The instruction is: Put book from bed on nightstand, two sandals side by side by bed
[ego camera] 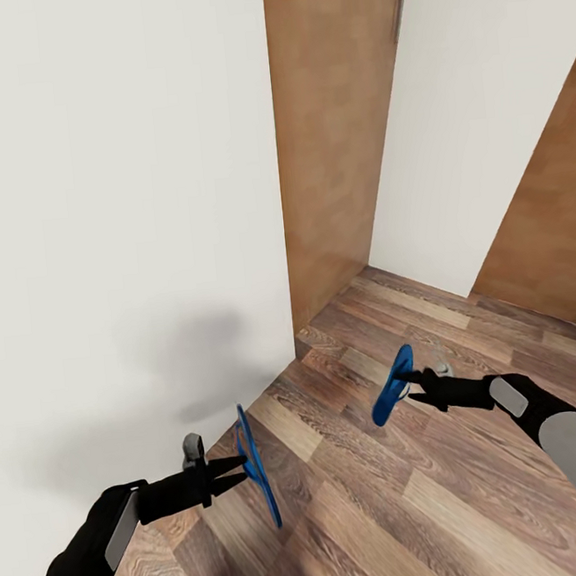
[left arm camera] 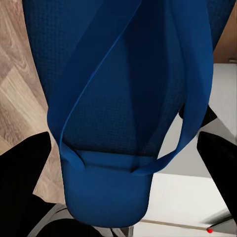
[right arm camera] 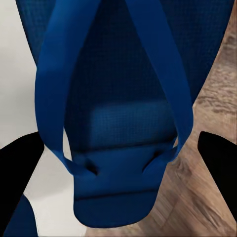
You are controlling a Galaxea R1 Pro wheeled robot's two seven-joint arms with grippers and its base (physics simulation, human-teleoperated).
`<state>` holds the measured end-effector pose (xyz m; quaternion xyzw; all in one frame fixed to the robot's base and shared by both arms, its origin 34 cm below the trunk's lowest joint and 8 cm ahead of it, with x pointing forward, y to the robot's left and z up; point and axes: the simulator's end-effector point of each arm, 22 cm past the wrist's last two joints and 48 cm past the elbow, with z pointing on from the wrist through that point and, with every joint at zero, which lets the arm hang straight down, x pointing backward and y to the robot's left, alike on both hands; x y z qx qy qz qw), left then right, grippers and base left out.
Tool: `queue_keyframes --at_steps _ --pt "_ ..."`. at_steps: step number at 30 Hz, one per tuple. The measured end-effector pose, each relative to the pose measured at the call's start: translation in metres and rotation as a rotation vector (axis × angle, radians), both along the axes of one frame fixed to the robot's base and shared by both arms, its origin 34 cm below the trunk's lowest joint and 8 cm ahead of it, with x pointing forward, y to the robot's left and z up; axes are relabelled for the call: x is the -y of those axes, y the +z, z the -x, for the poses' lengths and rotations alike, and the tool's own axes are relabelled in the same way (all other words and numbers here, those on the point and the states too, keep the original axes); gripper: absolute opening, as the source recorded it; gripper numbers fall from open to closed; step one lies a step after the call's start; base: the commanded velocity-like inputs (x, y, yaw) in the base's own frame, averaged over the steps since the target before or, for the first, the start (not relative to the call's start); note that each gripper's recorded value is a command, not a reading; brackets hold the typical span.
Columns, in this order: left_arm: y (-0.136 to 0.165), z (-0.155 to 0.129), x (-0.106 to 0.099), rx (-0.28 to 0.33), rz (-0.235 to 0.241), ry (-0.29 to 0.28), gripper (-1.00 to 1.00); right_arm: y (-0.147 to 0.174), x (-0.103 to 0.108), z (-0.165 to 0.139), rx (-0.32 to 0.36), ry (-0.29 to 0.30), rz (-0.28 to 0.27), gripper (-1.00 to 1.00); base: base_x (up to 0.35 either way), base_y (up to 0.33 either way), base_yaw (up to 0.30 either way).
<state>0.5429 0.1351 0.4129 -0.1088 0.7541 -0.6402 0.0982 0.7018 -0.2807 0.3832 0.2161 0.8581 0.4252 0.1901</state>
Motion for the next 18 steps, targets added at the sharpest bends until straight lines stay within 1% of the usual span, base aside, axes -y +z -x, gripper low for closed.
queue_keyframes --at_steps 7,18 --pt "0.009 0.001 0.000 0.013 -0.006 -0.003 -1.00 0.001 0.012 0.011 0.049 -0.039 -0.009 -1.00 0.000 0.000 0.000" --pt "0.027 0.000 0.001 0.053 -0.016 -0.009 -1.00 0.018 0.020 0.019 0.113 -0.070 -0.031 -1.00 0.000 0.000 0.000"
